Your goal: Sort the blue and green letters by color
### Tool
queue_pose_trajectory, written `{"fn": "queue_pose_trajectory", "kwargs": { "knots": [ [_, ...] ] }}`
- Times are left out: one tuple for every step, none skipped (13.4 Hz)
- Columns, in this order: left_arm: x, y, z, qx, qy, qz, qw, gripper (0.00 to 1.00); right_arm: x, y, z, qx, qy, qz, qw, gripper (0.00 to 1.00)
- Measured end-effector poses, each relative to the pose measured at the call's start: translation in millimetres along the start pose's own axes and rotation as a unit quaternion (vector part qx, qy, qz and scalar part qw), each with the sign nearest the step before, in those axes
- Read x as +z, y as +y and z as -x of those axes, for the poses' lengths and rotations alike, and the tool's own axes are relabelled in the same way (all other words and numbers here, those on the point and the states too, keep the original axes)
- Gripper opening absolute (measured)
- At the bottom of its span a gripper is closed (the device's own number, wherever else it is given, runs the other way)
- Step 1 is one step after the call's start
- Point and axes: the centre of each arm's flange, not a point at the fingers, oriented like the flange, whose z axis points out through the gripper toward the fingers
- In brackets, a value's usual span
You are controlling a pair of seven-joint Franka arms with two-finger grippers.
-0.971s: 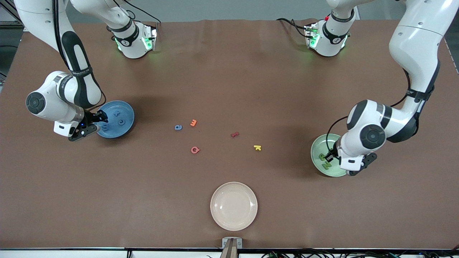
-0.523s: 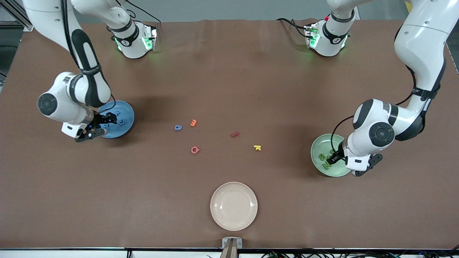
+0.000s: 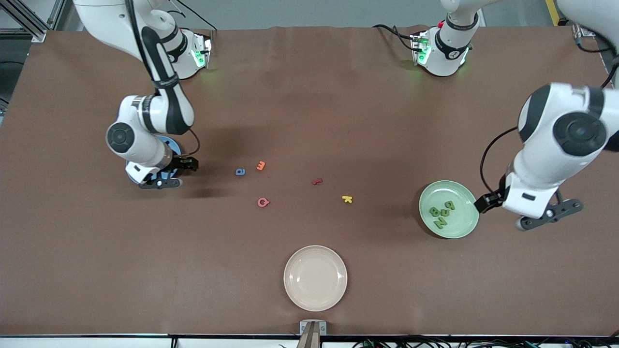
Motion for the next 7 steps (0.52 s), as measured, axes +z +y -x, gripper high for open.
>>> {"fn": "queue_pose_trajectory", "kwargs": {
  "knots": [
    [-23,-2,2,0.01,-0.009,-0.002,1.0,1.0,-1,-19,2,0.01,0.004,-0.012,1.0,0.84],
    [-42,-4,4,0.021,-0.016,-0.004,1.0,1.0,-2,-37,3,0.02,0.007,-0.022,1.0,0.84],
    [-59,-5,7,0.033,-0.018,-0.005,0.999,1.0,-2,-53,5,0.028,0.011,-0.027,0.999,0.84],
    [-75,-6,12,0.047,-0.017,-0.004,0.999,1.0,0,-68,6,0.034,0.021,-0.028,0.999,0.84],
    [-91,-6,19,0.061,-0.017,0.001,0.998,1.0,5,-81,9,0.04,0.031,-0.023,0.998,0.84],
    [-107,-6,27,0.075,-0.016,0.008,0.997,1.0,11,-94,12,0.048,0.038,-0.018,0.998,0.84],
    [-123,-8,35,0.087,-0.012,0.012,0.996,1.0,17,-106,16,0.053,0.041,-0.012,0.998,0.84]
  ]
}}
